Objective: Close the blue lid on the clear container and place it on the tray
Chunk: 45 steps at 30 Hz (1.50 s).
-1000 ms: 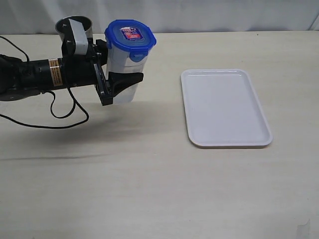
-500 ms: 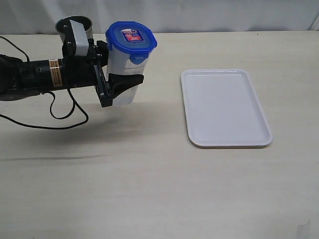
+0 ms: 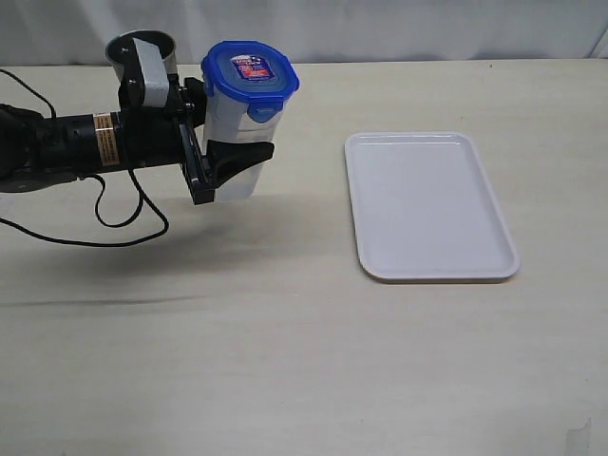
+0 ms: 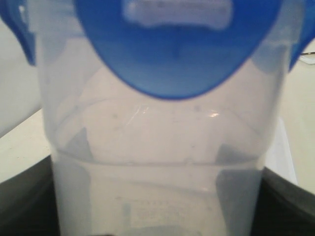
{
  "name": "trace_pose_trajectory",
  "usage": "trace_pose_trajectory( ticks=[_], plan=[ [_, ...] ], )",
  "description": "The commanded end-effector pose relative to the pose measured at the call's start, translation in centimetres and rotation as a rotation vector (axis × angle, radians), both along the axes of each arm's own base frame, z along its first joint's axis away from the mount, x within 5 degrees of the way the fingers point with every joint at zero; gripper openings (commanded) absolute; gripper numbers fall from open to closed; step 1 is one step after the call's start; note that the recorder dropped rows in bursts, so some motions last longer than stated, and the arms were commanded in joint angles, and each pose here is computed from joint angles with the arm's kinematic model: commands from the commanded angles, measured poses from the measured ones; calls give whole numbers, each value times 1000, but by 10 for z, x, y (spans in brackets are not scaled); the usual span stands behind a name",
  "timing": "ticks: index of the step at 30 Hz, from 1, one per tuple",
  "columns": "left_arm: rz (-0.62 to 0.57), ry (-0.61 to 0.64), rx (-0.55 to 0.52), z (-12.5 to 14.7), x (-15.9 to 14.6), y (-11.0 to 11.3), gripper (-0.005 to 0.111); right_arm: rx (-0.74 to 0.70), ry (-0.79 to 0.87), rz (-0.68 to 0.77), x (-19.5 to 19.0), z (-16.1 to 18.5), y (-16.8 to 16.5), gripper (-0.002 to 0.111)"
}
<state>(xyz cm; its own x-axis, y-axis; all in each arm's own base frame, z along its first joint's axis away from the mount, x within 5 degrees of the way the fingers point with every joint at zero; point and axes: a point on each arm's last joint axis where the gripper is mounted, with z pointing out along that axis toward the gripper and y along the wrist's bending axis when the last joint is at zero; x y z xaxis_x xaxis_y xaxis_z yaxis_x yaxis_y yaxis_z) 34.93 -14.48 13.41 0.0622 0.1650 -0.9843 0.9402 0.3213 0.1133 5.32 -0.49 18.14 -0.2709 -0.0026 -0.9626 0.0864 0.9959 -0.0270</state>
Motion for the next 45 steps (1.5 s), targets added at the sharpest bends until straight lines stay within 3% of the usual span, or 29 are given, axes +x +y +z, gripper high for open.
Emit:
trace_pose_trajectory(
  ticks=[1, 7, 12, 18, 23, 26, 30, 32, 37, 45],
  plan=[
    [-8, -22, -42, 8, 0, -1, 0, 2, -16, -5, 0, 1, 0, 4],
    [30, -21, -69, 11, 3, -3, 0, 2, -16, -5, 0, 1, 0, 4],
    [-10, -105, -88, 27, 10, -26, 0, 2, -16, -5, 0, 1, 0, 4],
    [42, -205, 167, 36, 28, -71, 0, 2, -16, -5, 0, 1, 0, 4],
    [32, -387, 386, 42, 29, -102, 0, 2, -16, -5, 0, 1, 0, 4],
    [-20, -608, 633, 38, 20, -127, 0, 2, -16, -5, 0, 1, 0, 4],
    [-95, -785, 916, 28, 6, -143, 0, 2, -16, -5, 0, 1, 0, 4],
    [-126, -833, 1002, 26, 2, -147, 0, 2, -16, -5, 0, 1, 0, 4],
    [-190, -941, 1155, 22, 1, -144, 0, 2, -16, -5, 0, 1, 0, 4],
    [-284, -1078, 1299, 21, -8, -153, 0, 2, -16, -5, 0, 1, 0, 4]
  ],
)
